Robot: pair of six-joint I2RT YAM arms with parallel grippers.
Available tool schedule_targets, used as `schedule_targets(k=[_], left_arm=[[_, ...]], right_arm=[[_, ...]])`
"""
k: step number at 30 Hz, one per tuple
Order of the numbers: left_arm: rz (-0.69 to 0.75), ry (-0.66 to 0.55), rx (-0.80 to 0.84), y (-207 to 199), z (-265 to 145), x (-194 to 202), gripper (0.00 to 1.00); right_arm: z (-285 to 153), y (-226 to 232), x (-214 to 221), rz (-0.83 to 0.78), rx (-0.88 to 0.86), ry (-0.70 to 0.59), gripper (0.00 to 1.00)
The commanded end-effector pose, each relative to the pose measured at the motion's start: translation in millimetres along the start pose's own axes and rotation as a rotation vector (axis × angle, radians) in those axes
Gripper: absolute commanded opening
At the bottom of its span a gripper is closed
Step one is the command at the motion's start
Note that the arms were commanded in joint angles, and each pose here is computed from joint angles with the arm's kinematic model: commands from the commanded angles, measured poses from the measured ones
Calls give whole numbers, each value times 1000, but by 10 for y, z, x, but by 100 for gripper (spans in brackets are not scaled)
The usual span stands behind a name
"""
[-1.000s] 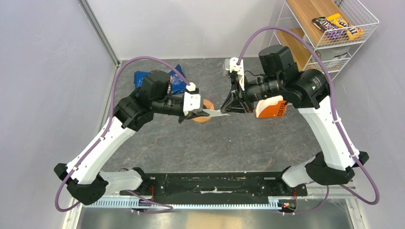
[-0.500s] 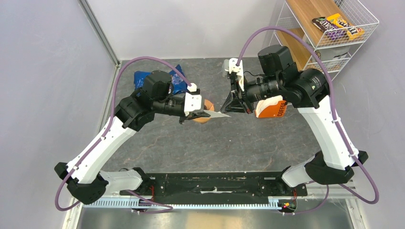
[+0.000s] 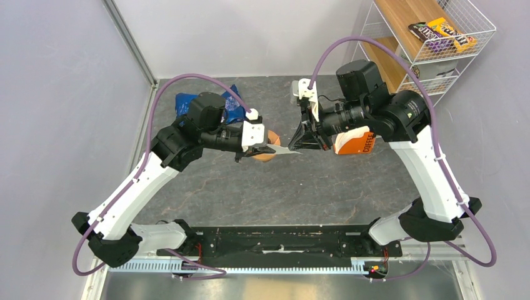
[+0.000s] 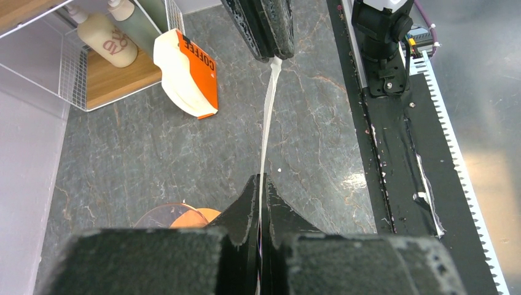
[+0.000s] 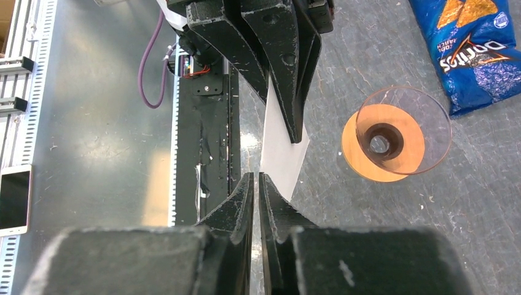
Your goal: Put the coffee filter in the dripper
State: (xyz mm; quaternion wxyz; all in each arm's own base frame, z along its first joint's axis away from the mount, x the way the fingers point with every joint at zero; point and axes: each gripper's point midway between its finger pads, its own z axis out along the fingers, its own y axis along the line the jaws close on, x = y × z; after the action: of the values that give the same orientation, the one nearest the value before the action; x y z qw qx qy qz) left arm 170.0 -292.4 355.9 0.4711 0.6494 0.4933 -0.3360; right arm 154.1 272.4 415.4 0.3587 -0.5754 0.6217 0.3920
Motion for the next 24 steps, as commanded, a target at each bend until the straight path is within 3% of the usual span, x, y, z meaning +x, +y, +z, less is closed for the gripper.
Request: schedule_targets(k=[1,9,17,24], left_arm=[[30,-51,-10,48,-27,-219,2],[25,-47,-12,50,-24,-206,2],[21,-44,-9,48,-12,-187,2],[22,-44,-11,55,-12,-190,2]], right_arm=[[-39,72,-54,-29,-15,-15,14],[-18,86,-34,-35,-20,-3,16],[-42,75,-48,-43,-6,-2,26],[-48,79,-53,-48,-4,-5,25]])
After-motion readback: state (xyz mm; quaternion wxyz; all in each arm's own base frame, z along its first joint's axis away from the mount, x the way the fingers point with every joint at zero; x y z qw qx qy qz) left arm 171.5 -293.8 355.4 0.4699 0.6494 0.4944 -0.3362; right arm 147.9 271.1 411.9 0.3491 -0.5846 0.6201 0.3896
